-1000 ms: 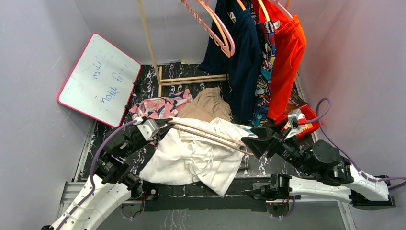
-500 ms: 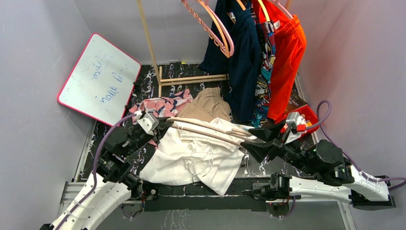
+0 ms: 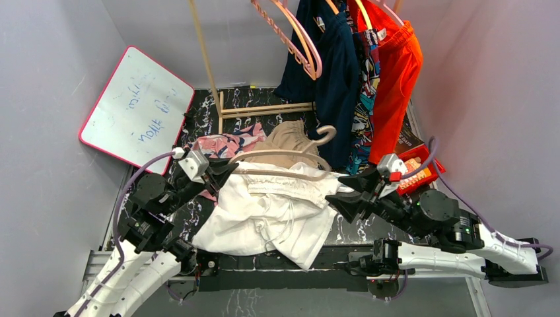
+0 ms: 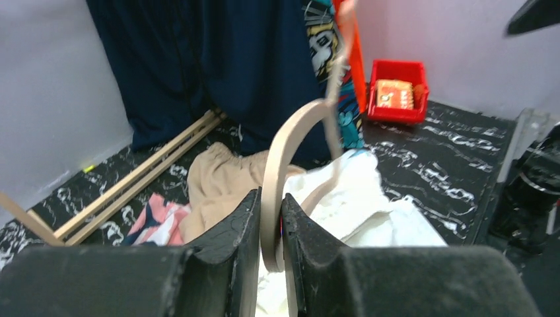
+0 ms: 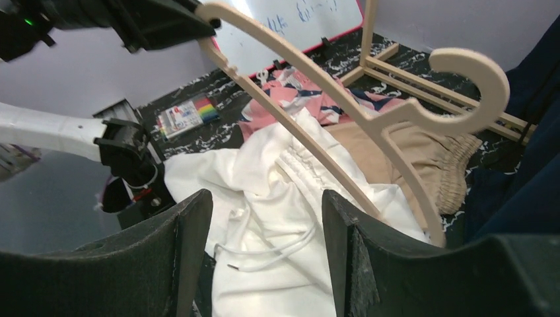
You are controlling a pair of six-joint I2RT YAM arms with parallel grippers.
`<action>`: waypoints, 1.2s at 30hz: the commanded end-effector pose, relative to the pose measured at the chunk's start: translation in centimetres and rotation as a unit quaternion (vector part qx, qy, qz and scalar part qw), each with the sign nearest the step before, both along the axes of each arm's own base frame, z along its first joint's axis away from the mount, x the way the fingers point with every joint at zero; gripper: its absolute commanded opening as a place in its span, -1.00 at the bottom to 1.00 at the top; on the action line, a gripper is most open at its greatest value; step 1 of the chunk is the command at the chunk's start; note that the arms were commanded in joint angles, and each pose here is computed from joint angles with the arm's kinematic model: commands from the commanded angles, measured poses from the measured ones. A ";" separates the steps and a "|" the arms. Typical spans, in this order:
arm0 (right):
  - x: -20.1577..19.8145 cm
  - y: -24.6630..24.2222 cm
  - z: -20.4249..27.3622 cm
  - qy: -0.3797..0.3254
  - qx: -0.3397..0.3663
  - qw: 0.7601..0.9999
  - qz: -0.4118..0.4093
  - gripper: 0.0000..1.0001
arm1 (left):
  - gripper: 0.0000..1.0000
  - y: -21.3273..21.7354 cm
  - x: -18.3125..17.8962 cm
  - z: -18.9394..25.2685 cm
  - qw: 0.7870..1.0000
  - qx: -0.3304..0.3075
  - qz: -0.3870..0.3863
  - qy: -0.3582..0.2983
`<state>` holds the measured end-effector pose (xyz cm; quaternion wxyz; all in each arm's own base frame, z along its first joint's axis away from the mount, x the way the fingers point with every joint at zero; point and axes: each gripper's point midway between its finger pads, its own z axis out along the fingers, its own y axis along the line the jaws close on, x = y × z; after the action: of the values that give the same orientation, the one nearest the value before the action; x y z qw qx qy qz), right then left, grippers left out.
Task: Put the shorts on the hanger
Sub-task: Pick up the hanger at the center of the board.
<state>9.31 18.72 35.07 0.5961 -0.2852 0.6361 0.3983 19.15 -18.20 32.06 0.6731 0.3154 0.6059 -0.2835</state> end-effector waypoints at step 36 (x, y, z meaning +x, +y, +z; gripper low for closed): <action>1.7 5.5 9.4 -0.202 0.066 0.977 -0.016 0.40 | -1.00 4.0 -10.0 17.5 0.981 -0.052 -0.057 -0.176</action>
<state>11.30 25.85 36.42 0.6682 -0.3495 0.5637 0.3370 9.23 -14.60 49.43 0.7671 0.3576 0.4373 -0.3039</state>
